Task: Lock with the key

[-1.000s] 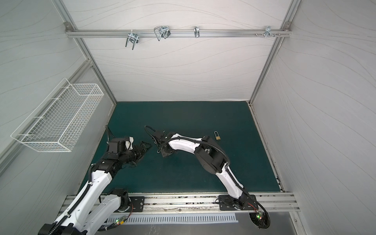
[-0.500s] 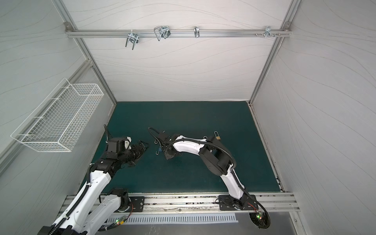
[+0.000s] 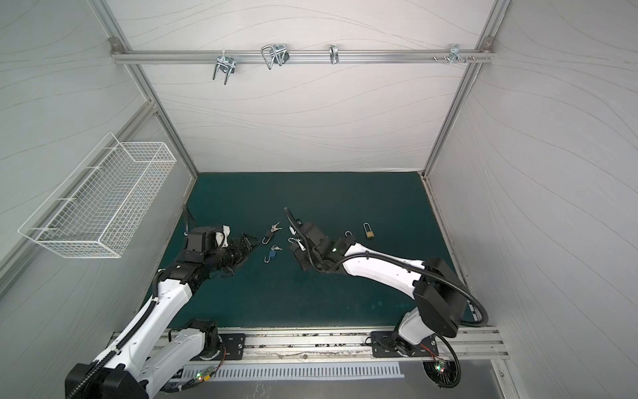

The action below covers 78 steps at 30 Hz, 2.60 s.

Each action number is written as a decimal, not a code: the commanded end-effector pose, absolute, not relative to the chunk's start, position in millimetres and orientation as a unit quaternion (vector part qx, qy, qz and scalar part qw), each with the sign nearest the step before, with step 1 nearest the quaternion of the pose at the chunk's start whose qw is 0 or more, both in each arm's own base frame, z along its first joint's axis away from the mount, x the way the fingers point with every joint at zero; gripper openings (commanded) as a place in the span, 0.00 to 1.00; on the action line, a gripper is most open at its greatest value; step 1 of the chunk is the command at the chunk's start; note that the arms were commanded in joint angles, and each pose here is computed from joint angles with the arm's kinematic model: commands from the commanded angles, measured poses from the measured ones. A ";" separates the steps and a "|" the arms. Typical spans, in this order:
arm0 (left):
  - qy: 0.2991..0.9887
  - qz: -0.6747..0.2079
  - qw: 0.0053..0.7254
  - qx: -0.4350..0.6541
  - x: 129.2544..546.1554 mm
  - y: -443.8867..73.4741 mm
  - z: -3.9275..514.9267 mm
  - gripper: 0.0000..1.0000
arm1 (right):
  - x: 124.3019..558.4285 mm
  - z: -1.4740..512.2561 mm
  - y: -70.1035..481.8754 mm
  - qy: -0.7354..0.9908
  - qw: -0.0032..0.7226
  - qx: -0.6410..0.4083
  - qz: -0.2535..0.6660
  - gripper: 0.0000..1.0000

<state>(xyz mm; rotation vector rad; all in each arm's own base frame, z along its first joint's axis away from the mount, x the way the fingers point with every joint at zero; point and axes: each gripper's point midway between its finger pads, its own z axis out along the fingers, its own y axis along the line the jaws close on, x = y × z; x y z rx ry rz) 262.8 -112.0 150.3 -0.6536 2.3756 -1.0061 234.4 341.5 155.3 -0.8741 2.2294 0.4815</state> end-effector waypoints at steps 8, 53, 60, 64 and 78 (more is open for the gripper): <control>0.859 -0.405 0.267 -0.166 280.2 -151.9 186.0 0.89 | 224.1 213.3 315.5 0.824 0.357 -0.331 0.290 0.00; 0.724 -0.598 0.325 0.113 250.8 -249.3 323.8 0.79 | 187.4 307.4 306.6 0.691 0.324 -0.364 0.533 0.00; 0.727 -0.597 0.321 0.114 249.3 -253.4 318.6 0.80 | 190.3 305.3 306.9 0.695 0.326 -0.352 0.536 0.00; 0.730 -0.597 0.312 0.115 248.4 -259.0 313.5 0.84 | 193.1 304.2 307.2 0.698 0.327 -0.339 0.539 0.00; 0.725 -0.605 0.306 0.120 246.0 -265.3 313.7 0.64 | 202.5 300.4 307.2 0.711 0.329 -0.303 0.542 0.00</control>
